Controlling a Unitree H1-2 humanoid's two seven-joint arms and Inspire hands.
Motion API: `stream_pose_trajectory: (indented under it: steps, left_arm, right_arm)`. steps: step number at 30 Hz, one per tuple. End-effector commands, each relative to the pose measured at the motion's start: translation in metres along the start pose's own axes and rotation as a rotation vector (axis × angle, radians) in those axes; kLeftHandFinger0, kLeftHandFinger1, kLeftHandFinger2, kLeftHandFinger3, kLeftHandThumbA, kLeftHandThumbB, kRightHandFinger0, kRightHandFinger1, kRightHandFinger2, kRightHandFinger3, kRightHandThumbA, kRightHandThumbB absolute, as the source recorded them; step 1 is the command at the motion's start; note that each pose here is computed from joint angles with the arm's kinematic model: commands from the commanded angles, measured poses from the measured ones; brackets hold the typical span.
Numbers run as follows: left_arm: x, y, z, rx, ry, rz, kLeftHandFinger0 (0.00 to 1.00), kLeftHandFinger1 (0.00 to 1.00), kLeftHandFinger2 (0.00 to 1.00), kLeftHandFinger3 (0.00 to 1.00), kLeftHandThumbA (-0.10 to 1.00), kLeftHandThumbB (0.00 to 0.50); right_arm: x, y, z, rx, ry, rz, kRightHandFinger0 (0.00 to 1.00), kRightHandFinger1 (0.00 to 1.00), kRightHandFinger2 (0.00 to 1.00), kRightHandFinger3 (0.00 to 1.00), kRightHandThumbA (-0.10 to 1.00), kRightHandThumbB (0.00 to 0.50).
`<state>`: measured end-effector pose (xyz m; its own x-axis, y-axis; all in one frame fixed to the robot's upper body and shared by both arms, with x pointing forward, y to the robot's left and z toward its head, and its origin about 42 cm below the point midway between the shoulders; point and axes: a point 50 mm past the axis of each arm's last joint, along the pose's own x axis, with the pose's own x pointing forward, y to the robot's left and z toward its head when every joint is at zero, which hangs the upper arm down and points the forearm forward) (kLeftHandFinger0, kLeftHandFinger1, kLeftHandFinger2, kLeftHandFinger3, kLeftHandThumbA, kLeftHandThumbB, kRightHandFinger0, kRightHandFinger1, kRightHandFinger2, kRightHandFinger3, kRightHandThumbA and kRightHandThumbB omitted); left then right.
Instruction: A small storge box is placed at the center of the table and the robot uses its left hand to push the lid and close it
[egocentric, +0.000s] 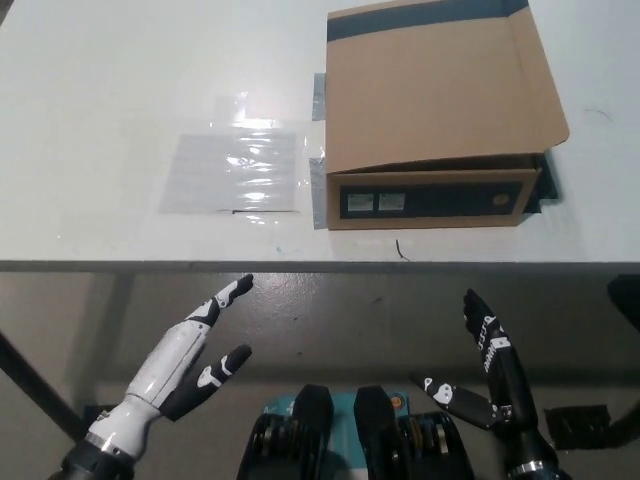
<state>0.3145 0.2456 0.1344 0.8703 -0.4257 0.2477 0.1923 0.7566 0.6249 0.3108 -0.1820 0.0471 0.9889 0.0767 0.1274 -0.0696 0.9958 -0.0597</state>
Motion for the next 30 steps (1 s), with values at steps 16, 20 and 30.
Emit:
stream_pose_trajectory:
  steps: [16,20,30]
  left_arm:
    - [-0.005,-0.004,-0.028,0.161,0.047,-0.048,1.0,1.0,1.0,1.0,1.0,0.285]
    - [-0.012,-0.008,-0.028,0.067,0.05,-0.024,1.0,1.0,1.0,1.0,1.0,0.267]
    - [-0.009,-0.006,-0.023,0.076,0.045,-0.048,1.0,1.0,1.0,1.0,1.0,0.282]
  right_arm:
    - [0.009,0.005,0.018,0.016,-0.106,0.017,1.0,1.0,1.0,1.0,1.0,0.404]
    - [0.003,0.006,0.016,0.007,-0.099,0.022,1.0,1.0,1.0,1.0,1.0,0.39]
    - [-0.002,0.005,0.015,0.011,-0.095,0.012,1.0,1.0,1.0,1.0,1.0,0.377]
